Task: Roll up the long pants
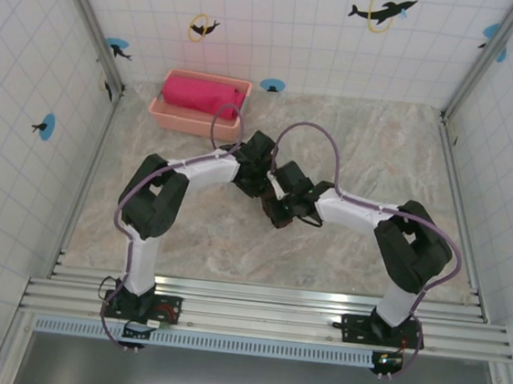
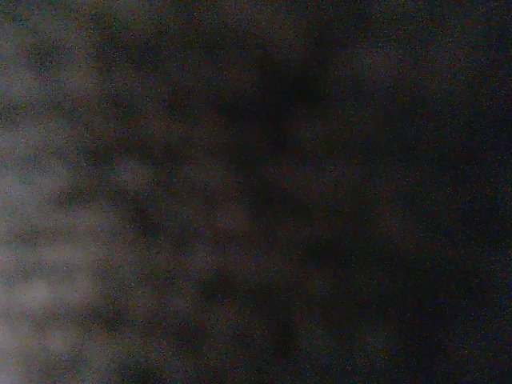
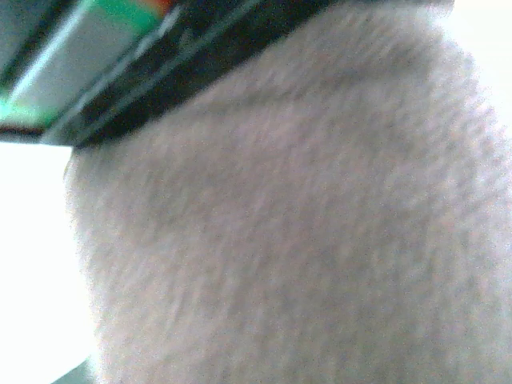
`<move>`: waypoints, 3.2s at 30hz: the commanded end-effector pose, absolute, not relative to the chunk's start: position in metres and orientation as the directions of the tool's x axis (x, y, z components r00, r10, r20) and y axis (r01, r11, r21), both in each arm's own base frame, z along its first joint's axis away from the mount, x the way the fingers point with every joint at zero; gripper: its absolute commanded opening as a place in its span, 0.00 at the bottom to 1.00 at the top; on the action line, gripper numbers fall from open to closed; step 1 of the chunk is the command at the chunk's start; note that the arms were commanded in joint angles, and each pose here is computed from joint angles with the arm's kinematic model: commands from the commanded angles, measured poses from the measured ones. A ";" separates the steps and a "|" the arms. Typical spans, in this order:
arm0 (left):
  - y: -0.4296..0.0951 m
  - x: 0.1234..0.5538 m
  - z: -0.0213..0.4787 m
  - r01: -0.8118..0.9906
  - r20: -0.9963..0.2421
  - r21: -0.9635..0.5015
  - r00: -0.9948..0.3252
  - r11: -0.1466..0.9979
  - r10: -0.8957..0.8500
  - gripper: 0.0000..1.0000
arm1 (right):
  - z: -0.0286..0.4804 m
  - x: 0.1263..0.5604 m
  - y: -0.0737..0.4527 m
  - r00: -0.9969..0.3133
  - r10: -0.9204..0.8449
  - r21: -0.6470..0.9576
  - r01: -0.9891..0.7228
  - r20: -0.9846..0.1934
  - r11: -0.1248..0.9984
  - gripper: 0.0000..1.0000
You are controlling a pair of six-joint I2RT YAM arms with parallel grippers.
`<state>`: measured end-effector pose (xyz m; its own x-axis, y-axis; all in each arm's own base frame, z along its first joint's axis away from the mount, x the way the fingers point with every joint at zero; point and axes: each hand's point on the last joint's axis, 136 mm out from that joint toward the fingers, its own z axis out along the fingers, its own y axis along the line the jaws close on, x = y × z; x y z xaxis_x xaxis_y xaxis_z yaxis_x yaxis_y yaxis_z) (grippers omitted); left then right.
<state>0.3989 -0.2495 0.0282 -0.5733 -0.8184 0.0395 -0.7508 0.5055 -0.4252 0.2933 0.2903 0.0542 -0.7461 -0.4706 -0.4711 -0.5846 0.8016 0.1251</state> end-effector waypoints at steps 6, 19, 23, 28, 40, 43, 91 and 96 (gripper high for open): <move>-0.225 0.397 0.003 -0.664 -0.015 -0.362 -0.698 0.654 -0.716 0.00 | 0.171 0.294 0.211 -0.685 -0.391 0.013 -0.504 -0.614 0.864 0.99; -0.183 0.574 0.299 0.036 -0.282 -0.948 -0.550 0.315 -0.787 0.00 | 0.125 0.289 0.080 -0.828 -0.186 -0.086 -0.165 -0.529 0.982 0.99; -0.131 0.595 0.332 0.101 -0.223 -0.975 -0.427 0.199 -0.876 0.00 | 0.114 0.299 0.081 -0.847 -0.172 -0.094 -0.144 -0.503 0.985 0.99; -0.058 0.594 0.338 0.099 -0.280 -0.958 -0.129 0.268 -0.951 0.00 | 0.099 0.305 0.086 -0.874 -0.183 -0.095 -0.157 -0.450 0.983 0.99; 0.006 0.621 0.232 0.029 -0.200 -0.978 0.129 0.205 -0.971 0.00 | 0.079 0.306 0.085 -0.908 -0.199 -0.127 -0.163 -0.368 0.978 0.99; 0.011 0.614 0.194 -0.050 -0.212 -0.977 0.136 0.207 -0.968 0.00 | 0.078 0.305 0.085 -0.912 -0.206 -0.131 -0.170 -0.354 0.977 0.99; 0.008 0.321 0.028 -0.811 -0.275 -0.317 -0.417 0.491 -0.866 0.00 | 0.079 0.307 0.114 -0.900 -0.275 -0.026 -0.283 -0.338 0.959 0.99; 0.018 0.337 0.049 -0.804 -0.268 -0.263 -0.471 0.534 -0.840 0.00 | 0.079 0.302 0.109 -0.899 -0.268 -0.032 -0.274 -0.346 0.961 0.99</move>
<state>0.3884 0.0017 0.0870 -0.3258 -0.8938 -0.3083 -0.7116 0.4465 -0.5425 0.3021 0.1090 0.0713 -0.9105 -0.2761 -0.3078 -0.2781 0.9598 -0.0382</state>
